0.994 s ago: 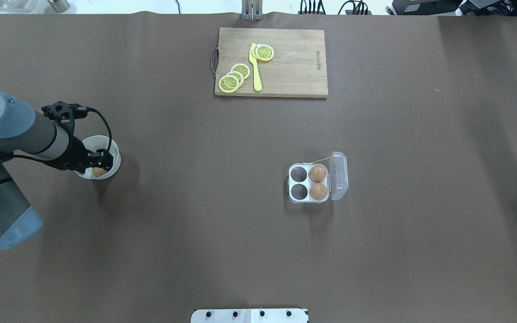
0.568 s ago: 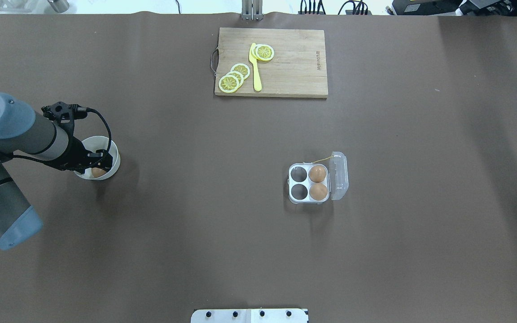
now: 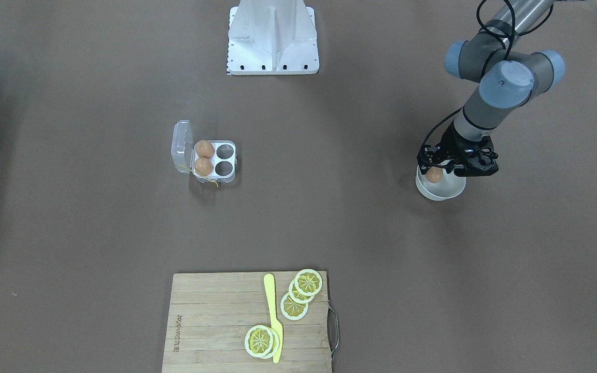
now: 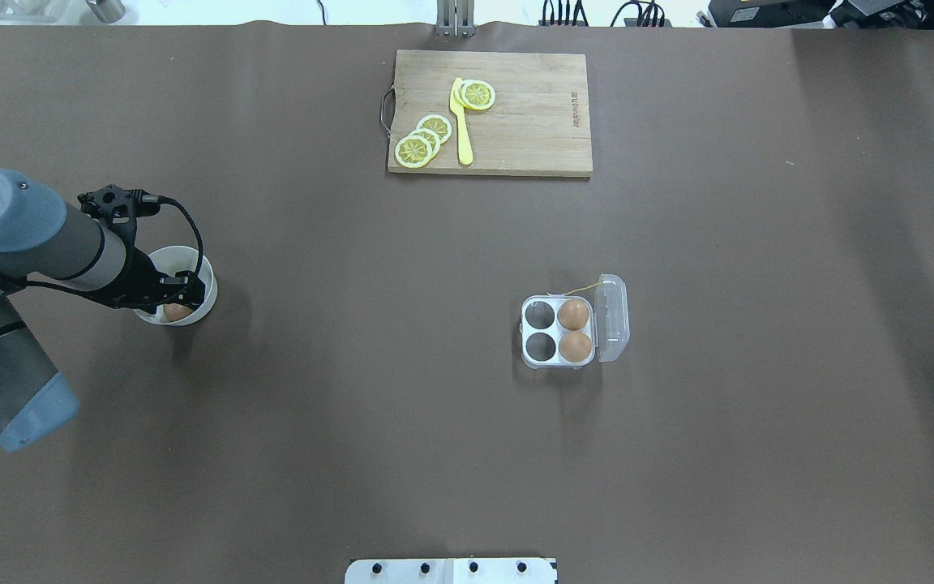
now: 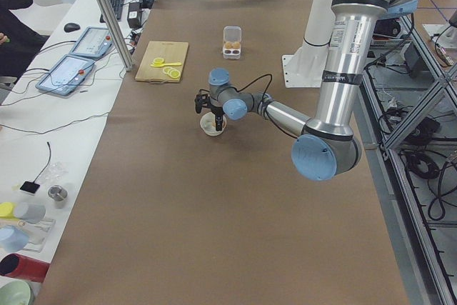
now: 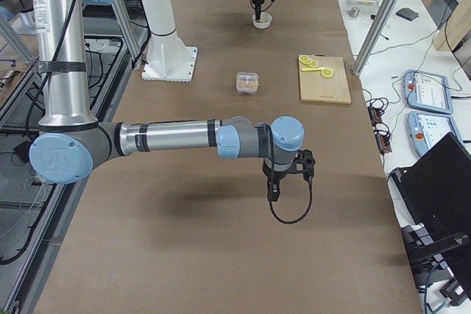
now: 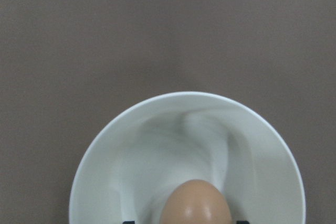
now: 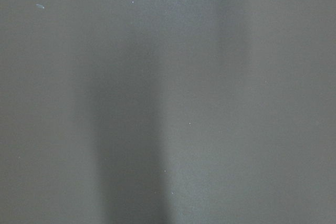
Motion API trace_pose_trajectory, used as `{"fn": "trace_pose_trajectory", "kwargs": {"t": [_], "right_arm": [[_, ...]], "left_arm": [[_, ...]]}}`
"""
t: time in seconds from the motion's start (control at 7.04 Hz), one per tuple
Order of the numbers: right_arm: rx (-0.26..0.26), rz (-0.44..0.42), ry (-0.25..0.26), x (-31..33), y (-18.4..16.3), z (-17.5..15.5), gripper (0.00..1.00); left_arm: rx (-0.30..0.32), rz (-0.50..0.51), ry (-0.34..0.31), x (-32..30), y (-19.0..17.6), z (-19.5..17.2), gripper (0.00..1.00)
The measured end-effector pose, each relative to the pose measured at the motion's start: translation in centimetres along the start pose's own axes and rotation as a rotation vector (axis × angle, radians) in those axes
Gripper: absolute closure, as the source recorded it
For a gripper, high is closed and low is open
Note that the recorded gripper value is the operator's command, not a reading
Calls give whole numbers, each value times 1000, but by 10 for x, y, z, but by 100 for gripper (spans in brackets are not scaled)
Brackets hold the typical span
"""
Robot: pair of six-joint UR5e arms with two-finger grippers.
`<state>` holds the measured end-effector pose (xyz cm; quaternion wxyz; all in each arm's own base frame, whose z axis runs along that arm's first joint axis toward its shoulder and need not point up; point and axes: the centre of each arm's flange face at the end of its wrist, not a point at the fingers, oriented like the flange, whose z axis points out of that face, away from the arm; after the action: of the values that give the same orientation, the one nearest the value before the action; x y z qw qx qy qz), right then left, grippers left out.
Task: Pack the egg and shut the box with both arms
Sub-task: 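Lower the left gripper into the bowl and close on the egg, then lift the egg with the left gripper and carry it toward the egg box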
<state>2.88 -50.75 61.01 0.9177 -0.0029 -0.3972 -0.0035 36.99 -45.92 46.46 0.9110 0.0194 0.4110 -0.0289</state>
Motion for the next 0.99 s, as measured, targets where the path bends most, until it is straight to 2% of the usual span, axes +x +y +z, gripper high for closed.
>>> {"fn": "trace_pose_trajectory", "kwargs": {"t": [0.14, 0.28, 0.85, 0.99], "right_arm": [[-1, 1, 1, 1, 0, 1, 0], [-2, 1, 1, 1, 0, 1, 0], [-4, 1, 3, 3, -1, 2, 0], [-5, 1, 3, 3, -1, 2, 0]], "left_arm": [[2, -1, -3, -1, 0, 1, 31], [13, -1, -11, -2, -2, 2, 40], [38, -7, -17, -1, -4, -1, 100], [40, -6, -11, 0, -2, -5, 100]]}}
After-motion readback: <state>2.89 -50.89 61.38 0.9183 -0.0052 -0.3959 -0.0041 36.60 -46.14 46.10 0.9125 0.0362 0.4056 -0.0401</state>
